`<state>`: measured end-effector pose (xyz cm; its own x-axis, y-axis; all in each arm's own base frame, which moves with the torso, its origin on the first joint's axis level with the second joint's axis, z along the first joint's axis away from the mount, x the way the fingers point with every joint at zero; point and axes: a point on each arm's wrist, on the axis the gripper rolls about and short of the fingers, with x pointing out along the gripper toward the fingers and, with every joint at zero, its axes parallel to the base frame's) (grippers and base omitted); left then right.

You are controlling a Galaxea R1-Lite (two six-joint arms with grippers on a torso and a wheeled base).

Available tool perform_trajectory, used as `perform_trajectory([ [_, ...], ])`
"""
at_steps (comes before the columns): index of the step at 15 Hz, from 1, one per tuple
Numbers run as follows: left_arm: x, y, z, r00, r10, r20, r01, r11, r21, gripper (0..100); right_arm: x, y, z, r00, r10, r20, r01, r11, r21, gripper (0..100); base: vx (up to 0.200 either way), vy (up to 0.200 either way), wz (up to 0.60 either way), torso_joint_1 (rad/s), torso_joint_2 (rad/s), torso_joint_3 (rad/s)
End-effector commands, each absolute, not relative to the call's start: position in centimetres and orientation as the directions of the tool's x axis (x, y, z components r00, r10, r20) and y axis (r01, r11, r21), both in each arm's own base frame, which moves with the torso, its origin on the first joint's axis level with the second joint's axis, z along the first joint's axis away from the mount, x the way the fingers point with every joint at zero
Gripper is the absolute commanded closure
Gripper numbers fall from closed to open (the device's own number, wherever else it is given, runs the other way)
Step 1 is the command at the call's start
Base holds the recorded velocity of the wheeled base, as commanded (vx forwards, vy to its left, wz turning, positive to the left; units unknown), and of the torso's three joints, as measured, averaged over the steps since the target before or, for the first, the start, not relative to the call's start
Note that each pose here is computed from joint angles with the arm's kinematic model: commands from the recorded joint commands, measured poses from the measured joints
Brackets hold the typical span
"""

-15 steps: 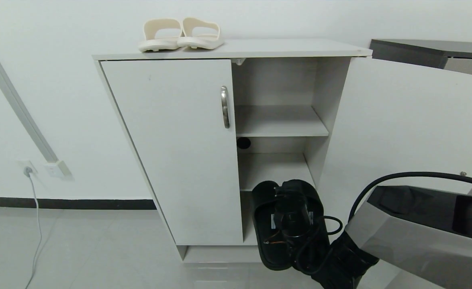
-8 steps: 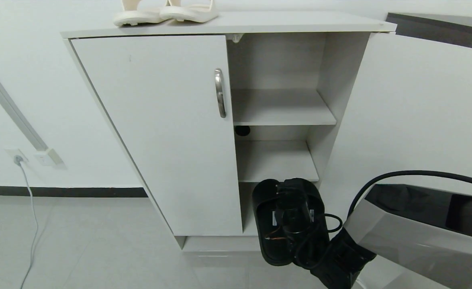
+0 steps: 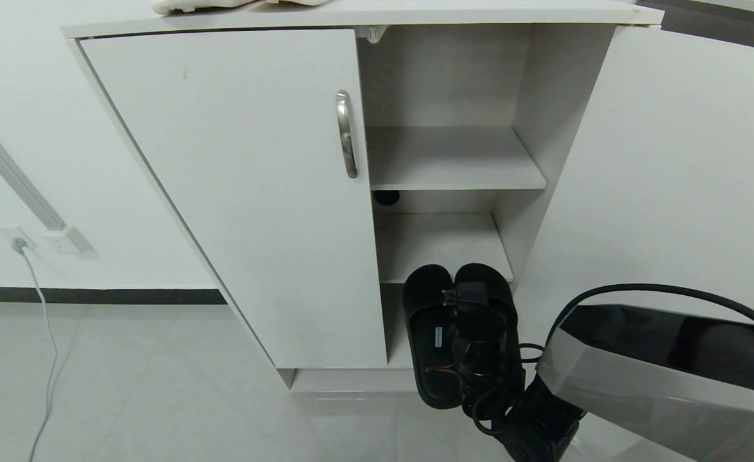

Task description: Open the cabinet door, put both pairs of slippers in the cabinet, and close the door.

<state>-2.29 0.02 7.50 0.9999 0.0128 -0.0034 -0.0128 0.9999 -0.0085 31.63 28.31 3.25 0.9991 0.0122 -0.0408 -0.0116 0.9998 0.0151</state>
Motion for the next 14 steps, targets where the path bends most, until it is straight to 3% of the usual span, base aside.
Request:
perform_trajectory([
  [1, -2.3, 0.0, 7.5, 1.0, 0.012, -0.005, -0.012, 1.0, -0.009, 100, 32.0, 28.1, 1.4, 0.998, 0.003, -0.063, -0.004, 1.0, -0.014, 100, 0.0, 0.0, 0.0, 0.0, 0.0, 0.0],
  [8, -2.3, 0.0, 7.5, 1.0, 0.014, -0.005, -0.014, 1.0, -0.009, 100, 32.1, 28.0, 1.5, 0.998, 0.0, -0.058, -0.001, 1.0, -0.01, 100, 0.0, 0.0, 0.0, 0.0, 0.0, 0.0],
  [14, -2.3, 0.0, 7.5, 1.0, 0.014, -0.005, -0.014, 1.0, -0.009, 100, 32.3, 27.8, 2.3, 0.999, -0.007, -0.044, 0.007, 1.0, 0.004, 100, 0.2, 0.0, 0.0, 0.003, 0.0, 0.002],
])
